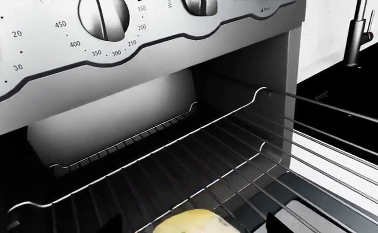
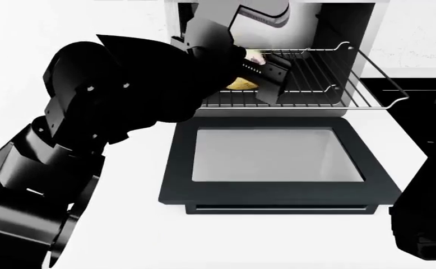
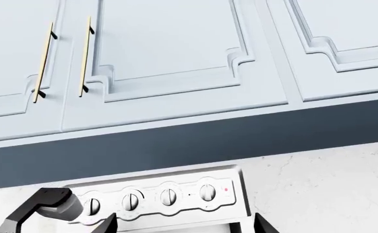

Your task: Place the scone on the top rack of the toaster oven.

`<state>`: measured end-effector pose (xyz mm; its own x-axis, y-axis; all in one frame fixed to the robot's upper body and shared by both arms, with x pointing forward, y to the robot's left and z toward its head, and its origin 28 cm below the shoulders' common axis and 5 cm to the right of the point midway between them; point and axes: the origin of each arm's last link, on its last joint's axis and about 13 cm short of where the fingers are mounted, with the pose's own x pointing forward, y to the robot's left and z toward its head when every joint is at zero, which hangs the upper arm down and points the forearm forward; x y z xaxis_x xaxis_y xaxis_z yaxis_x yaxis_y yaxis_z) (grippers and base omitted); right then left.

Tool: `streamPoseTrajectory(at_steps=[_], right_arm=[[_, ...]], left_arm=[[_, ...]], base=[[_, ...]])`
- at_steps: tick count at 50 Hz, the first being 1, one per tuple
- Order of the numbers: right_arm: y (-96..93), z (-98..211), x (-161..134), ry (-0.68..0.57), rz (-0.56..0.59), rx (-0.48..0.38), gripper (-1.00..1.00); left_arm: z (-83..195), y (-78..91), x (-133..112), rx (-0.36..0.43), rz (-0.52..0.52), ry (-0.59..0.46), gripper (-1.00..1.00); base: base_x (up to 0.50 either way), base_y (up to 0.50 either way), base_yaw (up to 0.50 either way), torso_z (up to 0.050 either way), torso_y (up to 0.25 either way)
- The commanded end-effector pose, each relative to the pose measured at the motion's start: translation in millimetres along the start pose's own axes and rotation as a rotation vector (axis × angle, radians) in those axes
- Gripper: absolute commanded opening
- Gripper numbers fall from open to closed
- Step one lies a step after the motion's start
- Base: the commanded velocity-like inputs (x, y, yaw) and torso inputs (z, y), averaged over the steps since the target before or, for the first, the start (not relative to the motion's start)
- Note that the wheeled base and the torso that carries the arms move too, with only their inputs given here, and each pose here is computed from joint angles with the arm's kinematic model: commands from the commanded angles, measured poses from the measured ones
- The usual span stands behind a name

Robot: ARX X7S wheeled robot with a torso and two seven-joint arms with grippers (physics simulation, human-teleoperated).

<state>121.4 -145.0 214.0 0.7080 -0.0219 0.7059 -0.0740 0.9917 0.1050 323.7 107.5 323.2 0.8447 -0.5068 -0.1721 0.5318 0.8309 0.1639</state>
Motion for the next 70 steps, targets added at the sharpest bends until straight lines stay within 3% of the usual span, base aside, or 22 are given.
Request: streamPoseTrajectory(at_steps=[1, 37, 70], right_arm=[[0.1, -0.5, -0.1, -0.002, 0.001, 0.0, 1.0], [0.0, 0.4, 0.3, -0.003, 0.007, -0.004, 1.0], [5.2, -4.0, 4.3, -0.002, 0.019, -0.013, 1.0]], left_arm=[[3.5, -0.1, -2.1, -0.009, 0.011, -0.009, 1.0], [22.1, -4.9, -20.6, -0.016, 0.016, -0.054, 1.0], [33.6, -13.3, -70.7, -0.033, -0.017, -0.134, 1.0]], base=[[0.0, 0.0, 0.0, 0.0, 0.0], [0.0, 0.0, 0.0, 0.0, 0.0], [0.0, 0.0, 0.0, 0.0, 0.0]])
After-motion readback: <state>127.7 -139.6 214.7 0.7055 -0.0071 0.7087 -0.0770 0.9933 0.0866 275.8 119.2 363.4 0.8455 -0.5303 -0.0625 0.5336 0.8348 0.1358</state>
